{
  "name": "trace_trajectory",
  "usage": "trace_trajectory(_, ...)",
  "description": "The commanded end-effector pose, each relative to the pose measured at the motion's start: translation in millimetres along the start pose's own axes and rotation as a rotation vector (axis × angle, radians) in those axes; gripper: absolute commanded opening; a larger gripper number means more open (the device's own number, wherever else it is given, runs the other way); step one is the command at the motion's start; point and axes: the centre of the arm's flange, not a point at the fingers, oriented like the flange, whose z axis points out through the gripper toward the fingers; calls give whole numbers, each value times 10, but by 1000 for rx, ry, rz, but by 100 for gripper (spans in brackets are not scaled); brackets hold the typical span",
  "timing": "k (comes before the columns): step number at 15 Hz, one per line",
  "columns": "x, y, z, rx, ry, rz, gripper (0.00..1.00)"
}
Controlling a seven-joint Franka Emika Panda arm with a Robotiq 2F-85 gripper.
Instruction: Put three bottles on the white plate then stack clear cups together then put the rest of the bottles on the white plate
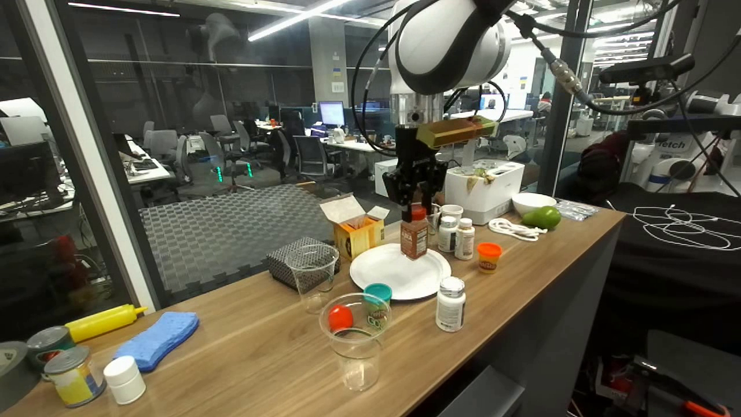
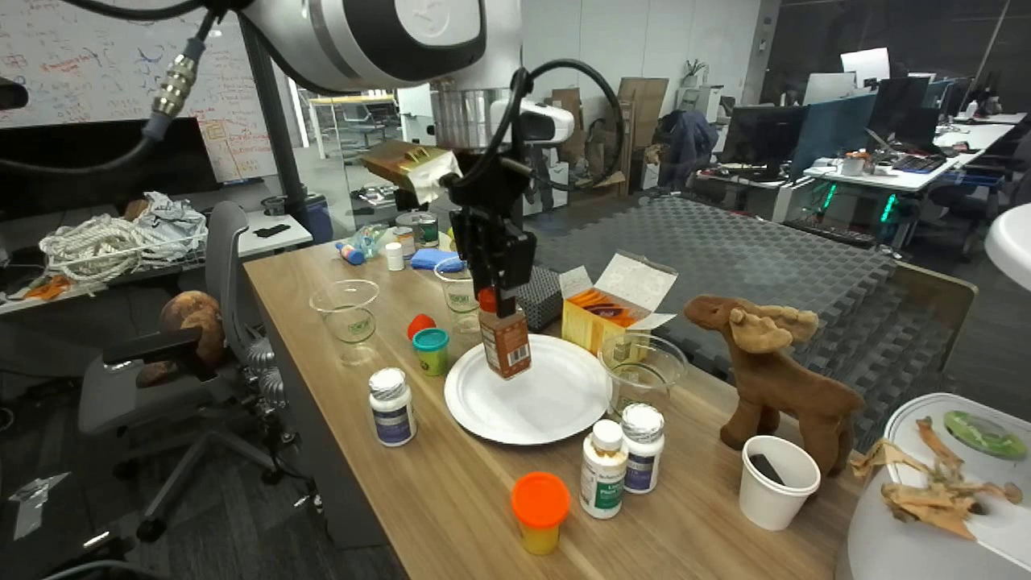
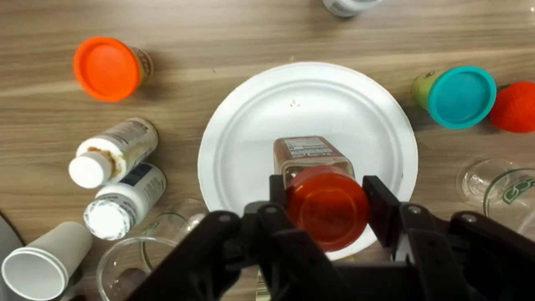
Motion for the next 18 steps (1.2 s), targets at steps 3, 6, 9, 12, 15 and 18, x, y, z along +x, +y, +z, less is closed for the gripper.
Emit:
trace_trajectory(3, 657, 134, 37, 108, 49, 13, 24)
trace_trajectory(6, 794, 176, 224, 151, 9, 27, 24)
trace_trajectory(9, 871, 176, 441, 180, -20, 34, 24)
trace_trajectory(12, 938, 172, 625, 182, -34, 46, 24)
trace_trajectory(15, 961, 160, 611, 169, -24, 53, 75)
trace_trajectory(18, 844, 91, 464, 150, 1, 51, 95)
